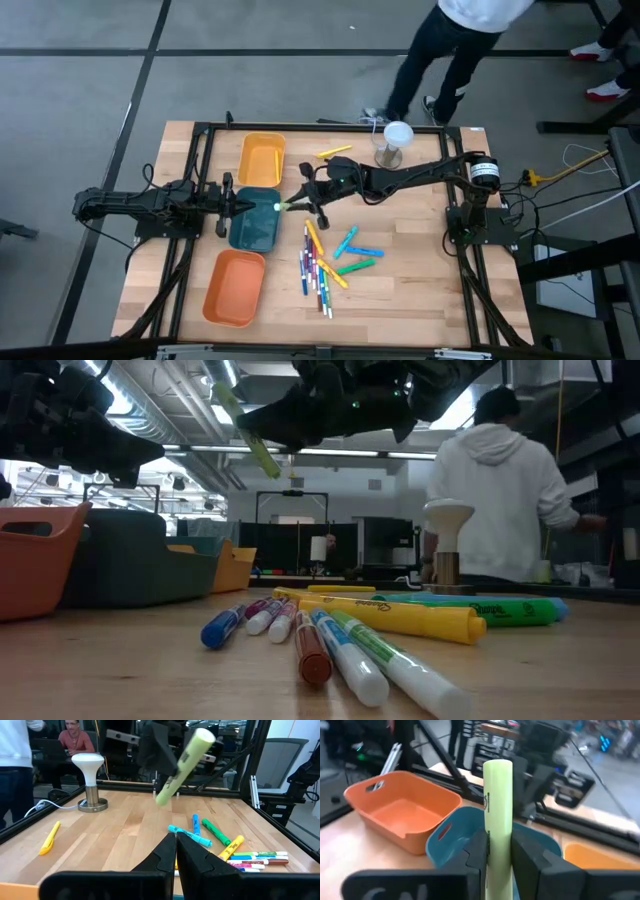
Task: Pick & Place Markers
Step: Put the light green highlighter pen into the blue bin
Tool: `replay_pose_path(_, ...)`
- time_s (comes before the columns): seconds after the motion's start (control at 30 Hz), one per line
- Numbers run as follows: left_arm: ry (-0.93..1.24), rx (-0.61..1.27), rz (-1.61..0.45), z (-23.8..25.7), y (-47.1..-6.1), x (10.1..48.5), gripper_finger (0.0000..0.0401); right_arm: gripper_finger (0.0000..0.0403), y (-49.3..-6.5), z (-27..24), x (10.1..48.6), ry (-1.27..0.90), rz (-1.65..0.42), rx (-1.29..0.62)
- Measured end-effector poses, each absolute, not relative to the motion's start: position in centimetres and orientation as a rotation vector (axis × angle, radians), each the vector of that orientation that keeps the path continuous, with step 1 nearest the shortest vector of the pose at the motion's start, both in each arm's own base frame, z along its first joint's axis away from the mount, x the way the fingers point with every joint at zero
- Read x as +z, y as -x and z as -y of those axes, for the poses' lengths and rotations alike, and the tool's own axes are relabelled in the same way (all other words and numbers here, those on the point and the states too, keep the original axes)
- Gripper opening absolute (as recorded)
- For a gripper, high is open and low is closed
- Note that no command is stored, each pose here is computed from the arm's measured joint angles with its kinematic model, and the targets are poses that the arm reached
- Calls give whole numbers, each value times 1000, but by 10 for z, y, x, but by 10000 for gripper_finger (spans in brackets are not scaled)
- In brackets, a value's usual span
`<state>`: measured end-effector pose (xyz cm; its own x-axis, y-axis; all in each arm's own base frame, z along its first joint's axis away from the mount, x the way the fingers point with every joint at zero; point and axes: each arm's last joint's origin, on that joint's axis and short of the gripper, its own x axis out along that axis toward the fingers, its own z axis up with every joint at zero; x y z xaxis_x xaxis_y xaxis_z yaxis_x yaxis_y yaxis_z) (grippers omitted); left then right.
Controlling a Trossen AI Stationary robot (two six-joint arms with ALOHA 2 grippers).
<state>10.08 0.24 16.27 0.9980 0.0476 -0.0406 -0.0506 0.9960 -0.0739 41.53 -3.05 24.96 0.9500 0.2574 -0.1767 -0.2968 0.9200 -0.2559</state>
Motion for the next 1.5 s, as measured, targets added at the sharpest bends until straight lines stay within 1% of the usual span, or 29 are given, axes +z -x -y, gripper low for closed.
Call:
replay_pose_path(0.13,75,49,-38,-2,-101,163,12,63,-415,28,249,400,-120,336)
replay_pose_path(0.37,75,49,-39,-2,-101,163,8,63,-414,25,243,443,-169,362)
replay_pose_path(0.47,75,49,-38,-2,-101,163,11,63,-414,19,240,488,-268,390)
replay_pose_path(0.63,75,49,-38,-2,-101,163,11,63,-417,9,251,591,-469,346)
replay_pose_path(0.8,75,49,-38,-2,-101,163,8,63,-424,1,262,695,-574,369)
replay_pose_path(1.0,75,49,-38,-2,-101,163,13,63,-441,-13,269,845,-519,436)
replay_pose_path(1.17,75,49,-39,-2,-101,163,10,66,-459,-18,269,887,-464,433)
replay_pose_path(1.27,75,49,-38,-2,-101,163,8,72,-467,-21,259,889,-436,436)
replay_pose_path(1.5,75,49,-38,-2,-101,163,13,65,-489,-24,234,877,-344,397)
